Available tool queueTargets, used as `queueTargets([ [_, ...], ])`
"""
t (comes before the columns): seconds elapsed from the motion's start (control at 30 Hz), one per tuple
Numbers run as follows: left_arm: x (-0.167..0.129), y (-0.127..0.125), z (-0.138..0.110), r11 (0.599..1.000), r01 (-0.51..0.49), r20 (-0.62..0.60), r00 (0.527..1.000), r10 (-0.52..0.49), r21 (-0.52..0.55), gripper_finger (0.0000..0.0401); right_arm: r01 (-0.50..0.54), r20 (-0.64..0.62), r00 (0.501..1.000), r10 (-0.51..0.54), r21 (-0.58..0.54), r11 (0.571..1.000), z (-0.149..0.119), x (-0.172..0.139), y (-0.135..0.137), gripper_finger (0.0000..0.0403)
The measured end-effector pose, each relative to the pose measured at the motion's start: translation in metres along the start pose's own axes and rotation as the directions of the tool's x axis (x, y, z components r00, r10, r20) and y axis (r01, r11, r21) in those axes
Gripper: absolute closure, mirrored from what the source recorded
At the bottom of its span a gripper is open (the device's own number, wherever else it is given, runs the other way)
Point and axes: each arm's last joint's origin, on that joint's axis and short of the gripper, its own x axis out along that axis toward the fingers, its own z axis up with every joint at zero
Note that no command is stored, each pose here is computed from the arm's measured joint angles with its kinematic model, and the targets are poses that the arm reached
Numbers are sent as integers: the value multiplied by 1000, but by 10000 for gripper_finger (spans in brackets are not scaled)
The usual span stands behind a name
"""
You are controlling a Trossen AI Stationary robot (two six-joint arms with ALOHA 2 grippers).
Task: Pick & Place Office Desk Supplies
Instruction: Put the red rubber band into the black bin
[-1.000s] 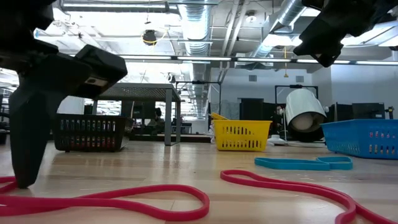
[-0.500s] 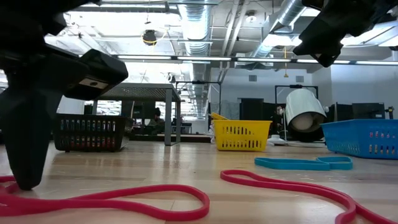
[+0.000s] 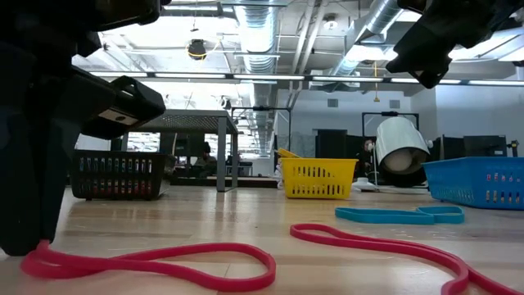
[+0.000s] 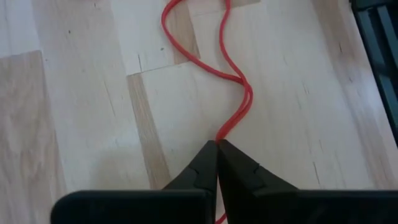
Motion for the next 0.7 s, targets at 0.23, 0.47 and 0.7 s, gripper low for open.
queueTargets([
  [0.23,-15,-5,3,999,17,40,999,-15,-44,401,-2,5,1000,2,-6,1000,1,0,0,282],
  [0.47,-46,-9,14,994,-57,186,980,73,-89,401,14,11,1000,-14,-6,1000,3,1,-4,282],
  [0.7,-81,1,19,968,-183,363,902,234,-169,401,20,14,1000,-20,-10,1000,4,1,-5,282],
])
